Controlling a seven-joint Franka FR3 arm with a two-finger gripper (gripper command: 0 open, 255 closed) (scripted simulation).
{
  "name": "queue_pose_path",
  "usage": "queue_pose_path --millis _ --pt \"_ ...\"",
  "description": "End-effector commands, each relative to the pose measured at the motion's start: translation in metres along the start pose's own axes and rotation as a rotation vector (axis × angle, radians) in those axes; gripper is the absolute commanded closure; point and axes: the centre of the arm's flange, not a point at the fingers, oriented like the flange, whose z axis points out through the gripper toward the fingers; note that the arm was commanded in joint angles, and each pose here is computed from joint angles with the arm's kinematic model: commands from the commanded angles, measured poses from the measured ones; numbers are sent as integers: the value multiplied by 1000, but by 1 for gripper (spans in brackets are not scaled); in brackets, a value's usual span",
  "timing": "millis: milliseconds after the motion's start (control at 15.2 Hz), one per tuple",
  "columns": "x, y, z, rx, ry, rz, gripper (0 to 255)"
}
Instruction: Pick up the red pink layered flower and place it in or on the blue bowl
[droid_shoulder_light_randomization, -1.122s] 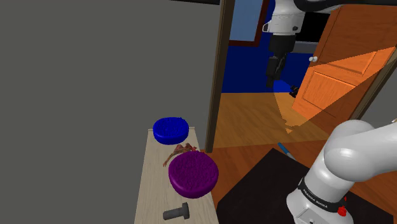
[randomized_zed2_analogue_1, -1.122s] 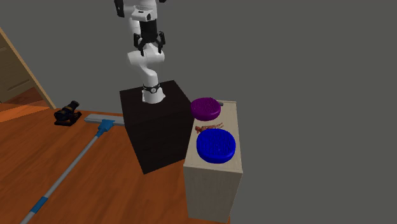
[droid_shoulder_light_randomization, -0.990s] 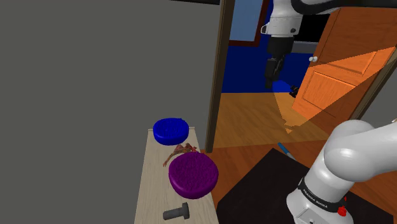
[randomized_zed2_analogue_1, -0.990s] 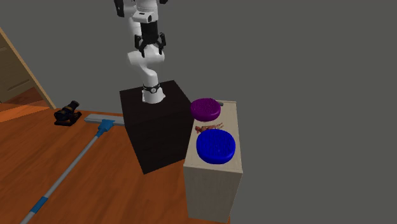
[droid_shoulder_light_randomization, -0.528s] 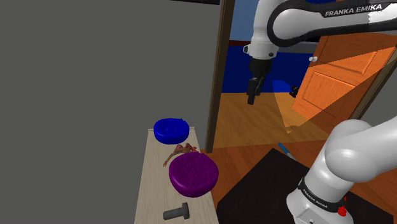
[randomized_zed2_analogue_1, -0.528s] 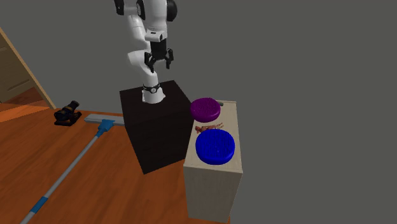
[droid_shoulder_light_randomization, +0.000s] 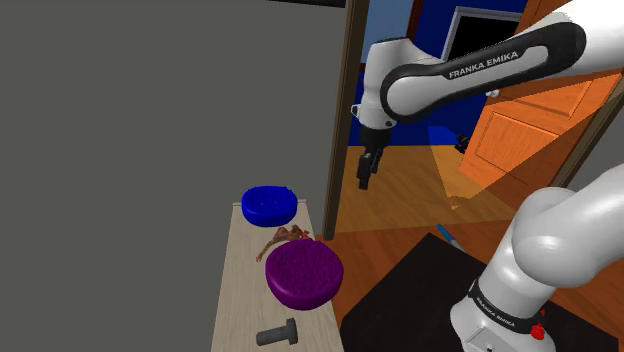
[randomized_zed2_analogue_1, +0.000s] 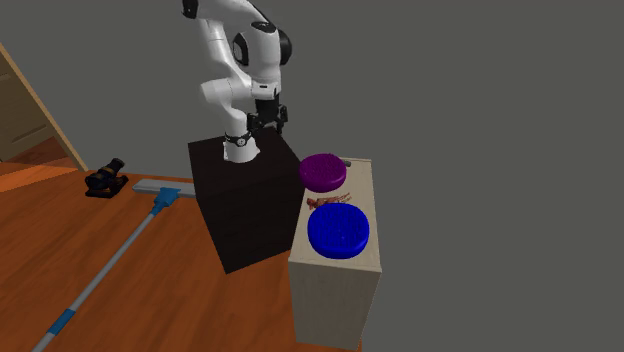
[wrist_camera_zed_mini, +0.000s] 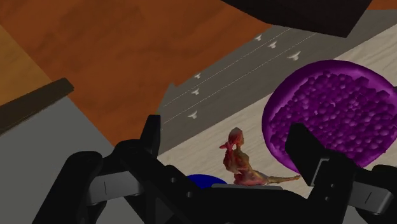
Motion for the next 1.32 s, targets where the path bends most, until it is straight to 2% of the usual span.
queue_pose_path --millis 0,1254 --pt "17 -6 19 -3 11 -23 0" --pt "158 -74 207 -31 84 -233 0"
